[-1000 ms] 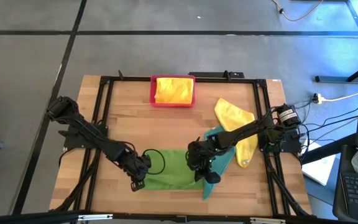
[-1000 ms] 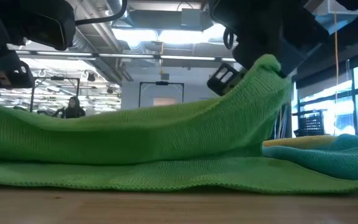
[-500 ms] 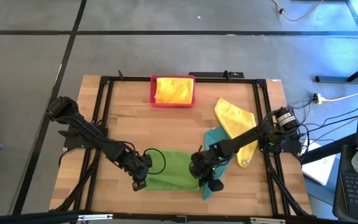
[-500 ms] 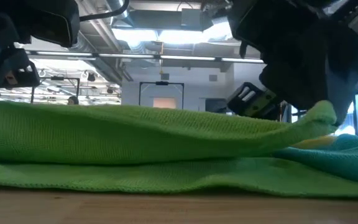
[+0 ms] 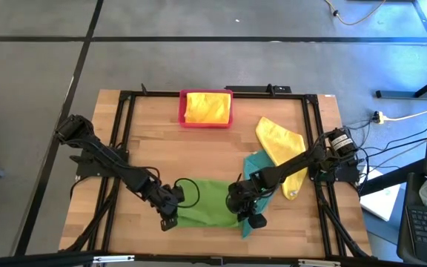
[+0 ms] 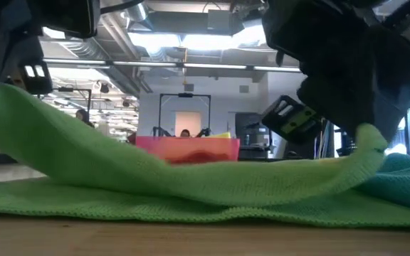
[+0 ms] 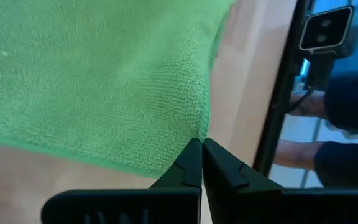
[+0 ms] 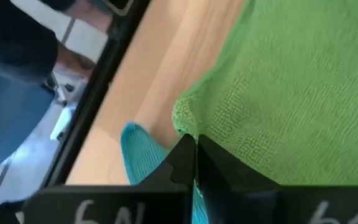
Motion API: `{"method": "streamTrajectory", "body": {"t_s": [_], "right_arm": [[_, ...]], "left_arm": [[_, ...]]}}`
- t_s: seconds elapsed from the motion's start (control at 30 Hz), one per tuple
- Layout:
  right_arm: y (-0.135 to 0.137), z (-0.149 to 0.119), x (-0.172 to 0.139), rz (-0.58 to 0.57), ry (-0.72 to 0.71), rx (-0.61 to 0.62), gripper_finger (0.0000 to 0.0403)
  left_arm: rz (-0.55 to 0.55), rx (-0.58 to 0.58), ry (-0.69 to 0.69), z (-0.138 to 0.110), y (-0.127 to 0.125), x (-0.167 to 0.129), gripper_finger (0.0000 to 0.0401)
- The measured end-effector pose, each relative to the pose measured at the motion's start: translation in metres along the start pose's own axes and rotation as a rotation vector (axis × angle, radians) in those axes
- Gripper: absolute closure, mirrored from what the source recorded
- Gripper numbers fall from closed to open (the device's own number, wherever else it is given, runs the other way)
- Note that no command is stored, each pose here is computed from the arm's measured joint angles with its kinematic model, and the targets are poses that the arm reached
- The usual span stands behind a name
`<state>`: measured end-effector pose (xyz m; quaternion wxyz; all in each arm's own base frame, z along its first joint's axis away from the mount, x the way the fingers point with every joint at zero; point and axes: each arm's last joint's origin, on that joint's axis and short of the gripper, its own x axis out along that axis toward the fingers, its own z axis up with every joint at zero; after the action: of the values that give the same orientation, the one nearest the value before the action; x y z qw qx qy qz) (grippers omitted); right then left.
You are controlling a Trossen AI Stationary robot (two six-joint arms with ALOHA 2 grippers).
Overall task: Fold microfiber towels
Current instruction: Fold the green microfiber cloth
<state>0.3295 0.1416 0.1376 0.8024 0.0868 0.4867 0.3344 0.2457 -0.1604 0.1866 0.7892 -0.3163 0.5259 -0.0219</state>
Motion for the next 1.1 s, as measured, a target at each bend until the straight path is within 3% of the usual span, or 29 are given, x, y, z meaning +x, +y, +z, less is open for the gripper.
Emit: {"method": "streamTrajectory", "body": {"t_s": [0.23,0.53,0.73,0.9,1.1], "right_arm": [[0.000,-0.009,0.000,0.028,0.090,-0.001,0.0365],[0.002,0.002,0.000,0.064,-0.008,0.050,0.0270],[0.002,-0.001,0.000,0.059,0.017,0.063,0.0209],[0.000,-0.001,-0.001,0.059,0.021,0.116,0.0194],[0.004,-0.001,0.001,0.054,0.013,0.086,0.0202]], "left_arm": [[-0.049,-0.009,0.069,-0.002,-0.002,0.000,0.0401],[-0.049,-0.009,0.071,-0.002,-0.002,0.000,0.0401],[-0.056,0.001,0.081,-0.002,-0.002,0.000,0.0398],[-0.057,0.010,0.079,-0.002,-0.002,0.000,0.0360],[-0.065,0.027,0.074,-0.002,-0.003,0.000,0.0294]]}}
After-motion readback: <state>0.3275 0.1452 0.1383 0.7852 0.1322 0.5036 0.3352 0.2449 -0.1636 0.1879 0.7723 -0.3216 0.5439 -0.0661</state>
